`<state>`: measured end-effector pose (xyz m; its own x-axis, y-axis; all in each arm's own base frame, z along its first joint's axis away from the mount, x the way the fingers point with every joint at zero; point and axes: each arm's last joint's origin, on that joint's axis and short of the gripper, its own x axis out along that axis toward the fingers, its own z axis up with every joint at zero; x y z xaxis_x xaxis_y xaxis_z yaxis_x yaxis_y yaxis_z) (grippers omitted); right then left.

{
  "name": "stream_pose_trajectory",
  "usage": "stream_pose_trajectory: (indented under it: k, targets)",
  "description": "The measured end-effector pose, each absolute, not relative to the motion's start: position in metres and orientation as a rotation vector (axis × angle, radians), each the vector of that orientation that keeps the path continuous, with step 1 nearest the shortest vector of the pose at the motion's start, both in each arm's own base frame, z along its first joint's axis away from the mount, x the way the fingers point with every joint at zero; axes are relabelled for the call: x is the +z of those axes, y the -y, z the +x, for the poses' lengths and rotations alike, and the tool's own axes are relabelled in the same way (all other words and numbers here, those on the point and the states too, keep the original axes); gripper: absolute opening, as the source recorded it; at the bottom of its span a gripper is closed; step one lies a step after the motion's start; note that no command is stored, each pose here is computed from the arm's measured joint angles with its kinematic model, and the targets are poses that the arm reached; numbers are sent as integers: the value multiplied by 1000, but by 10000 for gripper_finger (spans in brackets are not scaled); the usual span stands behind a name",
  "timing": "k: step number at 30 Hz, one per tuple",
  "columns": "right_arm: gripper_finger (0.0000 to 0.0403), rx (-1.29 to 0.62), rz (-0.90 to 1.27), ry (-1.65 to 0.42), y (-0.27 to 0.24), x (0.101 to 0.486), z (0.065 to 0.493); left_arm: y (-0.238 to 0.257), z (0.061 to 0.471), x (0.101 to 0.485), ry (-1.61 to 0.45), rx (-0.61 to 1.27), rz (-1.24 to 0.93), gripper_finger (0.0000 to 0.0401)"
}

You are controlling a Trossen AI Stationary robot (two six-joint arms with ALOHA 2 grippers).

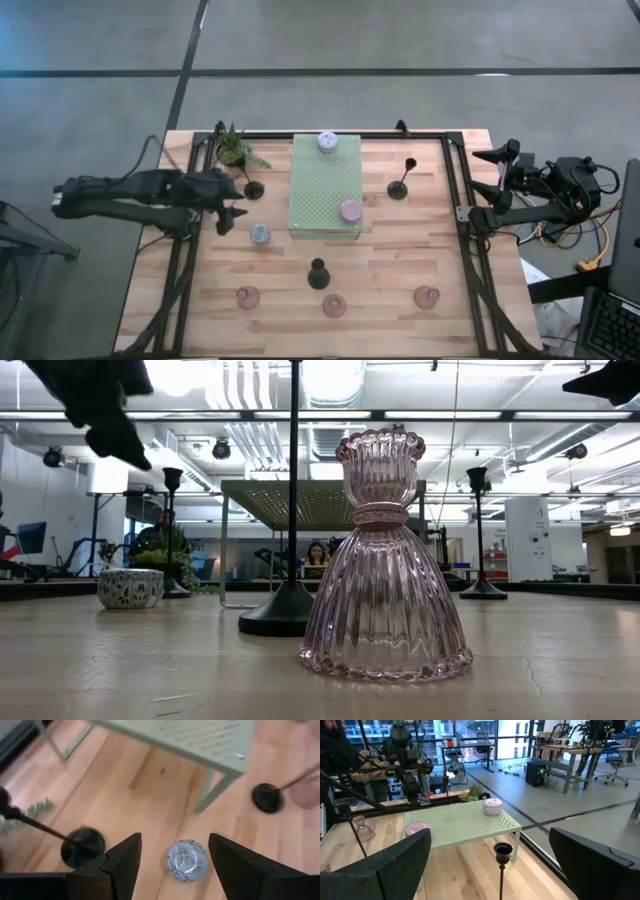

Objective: Pick & Place candle stick holders
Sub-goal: Put the green and white scented candle on the shelf

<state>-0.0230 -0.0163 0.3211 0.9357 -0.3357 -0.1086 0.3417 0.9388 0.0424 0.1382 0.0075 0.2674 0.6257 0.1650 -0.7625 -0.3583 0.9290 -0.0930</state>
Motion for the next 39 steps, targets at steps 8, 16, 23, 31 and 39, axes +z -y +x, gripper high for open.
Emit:
stream_pose_trajectory:
  k: [8,16,23,31,39]
  targets:
    - [400,-347,59,-102,16,321,-23,-8,158,263,-879,373,-366,236]
    - [400,-346,59,-103,16,321,-23,-5,161,250,-958,329,-424,236]
    - [400,-346,58,-103,16,321,-23,-4,168,241,-995,321,-492,242]
    - [400,-346,59,-103,16,321,-23,-3,178,222,-1121,315,-531,305]
    - [400,-346,62,-103,16,321,-23,-2,191,201,-1252,305,-524,330]
